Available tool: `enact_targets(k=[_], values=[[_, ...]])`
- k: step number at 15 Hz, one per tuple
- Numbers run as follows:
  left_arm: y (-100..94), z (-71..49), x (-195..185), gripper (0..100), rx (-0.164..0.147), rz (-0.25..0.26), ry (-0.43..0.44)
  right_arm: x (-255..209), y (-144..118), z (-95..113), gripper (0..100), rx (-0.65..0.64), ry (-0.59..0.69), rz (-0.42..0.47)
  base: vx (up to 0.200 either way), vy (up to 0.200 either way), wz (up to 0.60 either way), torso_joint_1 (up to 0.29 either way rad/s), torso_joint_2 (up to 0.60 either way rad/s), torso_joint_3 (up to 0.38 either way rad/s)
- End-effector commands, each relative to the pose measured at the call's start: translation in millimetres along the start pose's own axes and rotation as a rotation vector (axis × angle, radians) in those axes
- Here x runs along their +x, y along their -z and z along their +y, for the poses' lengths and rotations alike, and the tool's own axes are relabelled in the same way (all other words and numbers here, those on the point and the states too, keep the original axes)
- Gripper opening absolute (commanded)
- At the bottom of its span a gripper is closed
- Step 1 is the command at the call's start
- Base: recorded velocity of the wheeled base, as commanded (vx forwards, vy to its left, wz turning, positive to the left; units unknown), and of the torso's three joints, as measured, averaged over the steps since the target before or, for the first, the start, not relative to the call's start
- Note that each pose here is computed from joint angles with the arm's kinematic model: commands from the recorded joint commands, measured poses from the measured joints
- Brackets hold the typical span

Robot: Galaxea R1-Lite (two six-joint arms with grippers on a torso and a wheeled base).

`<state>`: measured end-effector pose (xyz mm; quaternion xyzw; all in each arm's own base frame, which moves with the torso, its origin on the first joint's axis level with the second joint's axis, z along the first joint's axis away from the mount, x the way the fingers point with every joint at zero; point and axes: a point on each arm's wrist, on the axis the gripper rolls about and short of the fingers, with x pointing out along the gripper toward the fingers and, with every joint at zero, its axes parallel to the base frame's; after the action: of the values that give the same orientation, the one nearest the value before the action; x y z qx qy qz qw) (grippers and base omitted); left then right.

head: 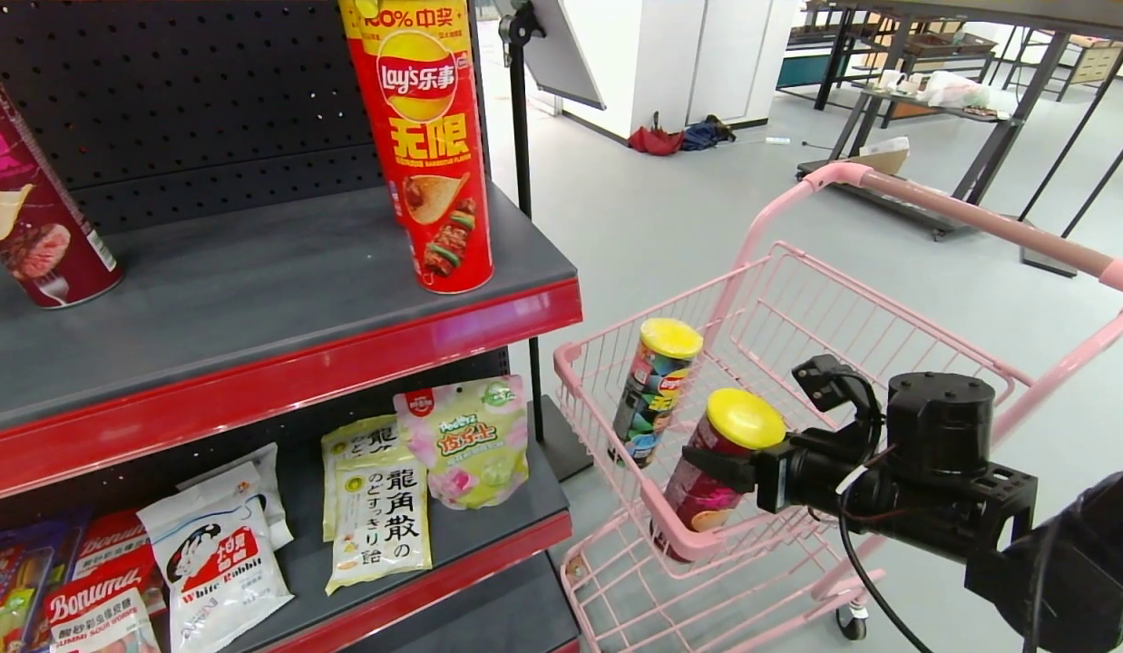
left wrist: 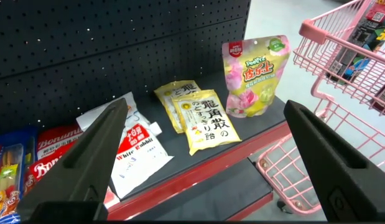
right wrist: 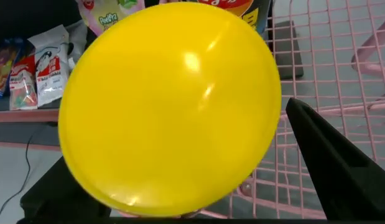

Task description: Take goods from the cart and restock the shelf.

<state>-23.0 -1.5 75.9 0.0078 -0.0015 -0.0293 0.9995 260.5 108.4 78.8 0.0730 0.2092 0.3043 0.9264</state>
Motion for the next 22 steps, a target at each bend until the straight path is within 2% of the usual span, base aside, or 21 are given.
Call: enact_targets(k=[1,8,9,14,16,18,19,22], values=[[0.0,0.0,0,100,0.000,0.001,0.000,6,3,1,100,-0.001,-0.008,0.014,0.000,0.000,0.00,0.000,0.00,0.000],[-0.1,0.0,0,100,0.004,-0.001,0.000,22,9,-3,100,-0.008,-0.005,0.001,0.000,0.000,0.00,0.000,0.00,0.000],[0.5,0.0,0,100,0.004,0.003,0.000,23,9,-4,0,-0.008,-0.002,0.002,0.000,0.000,0.00,0.000,0.00,0.000],[-0.1,0.0,0,100,0.004,-0.001,0.000,30,18,-8,0,-0.018,-0.004,-0.037,0.000,0.000,0.00,0.000,0.00,0.000],[0.5,0.0,0,100,0.003,0.003,0.000,23,14,-6,0,-0.029,0.020,-0.061,0.000,0.000,0.00,0.000,0.00,0.000],[0.0,0.0,0,100,0.001,0.001,0.000,10,-6,0,0,-0.047,0.054,-0.141,0.000,0.000,0.00,0.000,0.00,0.000],[0.0,0.0,0,100,0.001,0.001,0.000,9,-8,0,0,-0.050,0.054,-0.149,0.000,0.000,0.00,0.000,0.00,0.000],[0.0,0.0,0,100,0.000,0.001,0.000,-27,-63,15,0,-0.109,0.051,-0.299,0.000,0.000,0.00,0.000,0.00,0.000]])
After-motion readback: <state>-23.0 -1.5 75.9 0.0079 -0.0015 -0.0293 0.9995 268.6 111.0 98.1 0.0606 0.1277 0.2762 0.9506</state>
